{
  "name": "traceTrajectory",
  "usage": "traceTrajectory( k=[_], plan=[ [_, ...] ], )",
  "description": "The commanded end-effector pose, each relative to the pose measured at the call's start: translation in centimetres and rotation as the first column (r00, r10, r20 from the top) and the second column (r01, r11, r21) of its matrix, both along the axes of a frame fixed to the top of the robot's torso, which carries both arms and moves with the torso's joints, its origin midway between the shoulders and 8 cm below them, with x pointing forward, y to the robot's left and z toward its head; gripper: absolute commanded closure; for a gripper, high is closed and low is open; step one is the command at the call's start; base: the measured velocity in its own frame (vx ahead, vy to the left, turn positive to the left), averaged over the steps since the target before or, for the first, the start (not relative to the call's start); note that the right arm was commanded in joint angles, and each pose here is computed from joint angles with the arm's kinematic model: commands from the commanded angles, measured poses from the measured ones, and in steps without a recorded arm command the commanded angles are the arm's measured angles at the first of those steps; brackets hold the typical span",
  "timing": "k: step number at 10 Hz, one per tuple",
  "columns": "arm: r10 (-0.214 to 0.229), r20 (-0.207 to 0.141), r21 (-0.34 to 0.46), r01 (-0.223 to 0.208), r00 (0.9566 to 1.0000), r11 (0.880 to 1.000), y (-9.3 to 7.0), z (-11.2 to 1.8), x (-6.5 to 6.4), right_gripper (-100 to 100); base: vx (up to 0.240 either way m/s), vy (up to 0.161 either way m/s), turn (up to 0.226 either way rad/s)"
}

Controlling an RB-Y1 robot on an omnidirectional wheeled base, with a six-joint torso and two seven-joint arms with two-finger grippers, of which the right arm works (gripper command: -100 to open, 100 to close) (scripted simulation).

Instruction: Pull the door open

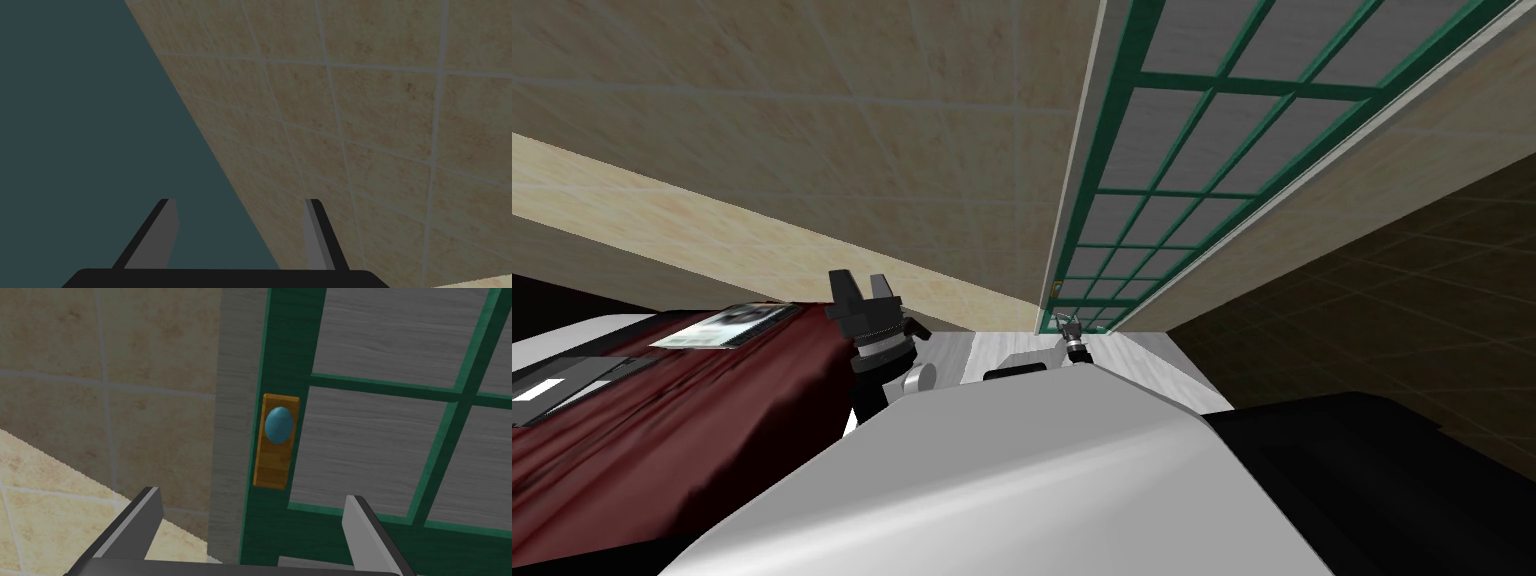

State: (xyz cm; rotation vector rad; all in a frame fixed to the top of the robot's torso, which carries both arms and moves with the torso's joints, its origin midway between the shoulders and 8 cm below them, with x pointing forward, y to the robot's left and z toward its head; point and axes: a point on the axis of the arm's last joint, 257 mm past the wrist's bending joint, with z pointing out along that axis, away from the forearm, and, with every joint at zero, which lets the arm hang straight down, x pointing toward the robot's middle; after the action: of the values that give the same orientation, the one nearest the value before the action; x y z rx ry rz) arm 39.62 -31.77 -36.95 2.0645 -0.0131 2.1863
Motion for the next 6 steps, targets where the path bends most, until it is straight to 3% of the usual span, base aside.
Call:
traceTrajectory(
  k=[1, 6],
  plan=[
    [-0.008, -0.011, 0.023, 0.008, 0.9999, 1.000, -0.7, -0.7, -0.2, -100, 0.141, 0.002, 0.020],
    [-0.029, -0.039, 0.069, 0.032, 0.9988, 0.997, -2.8, -2.3, -0.8, -100, 0.114, -0.005, 0.017]
  ],
)
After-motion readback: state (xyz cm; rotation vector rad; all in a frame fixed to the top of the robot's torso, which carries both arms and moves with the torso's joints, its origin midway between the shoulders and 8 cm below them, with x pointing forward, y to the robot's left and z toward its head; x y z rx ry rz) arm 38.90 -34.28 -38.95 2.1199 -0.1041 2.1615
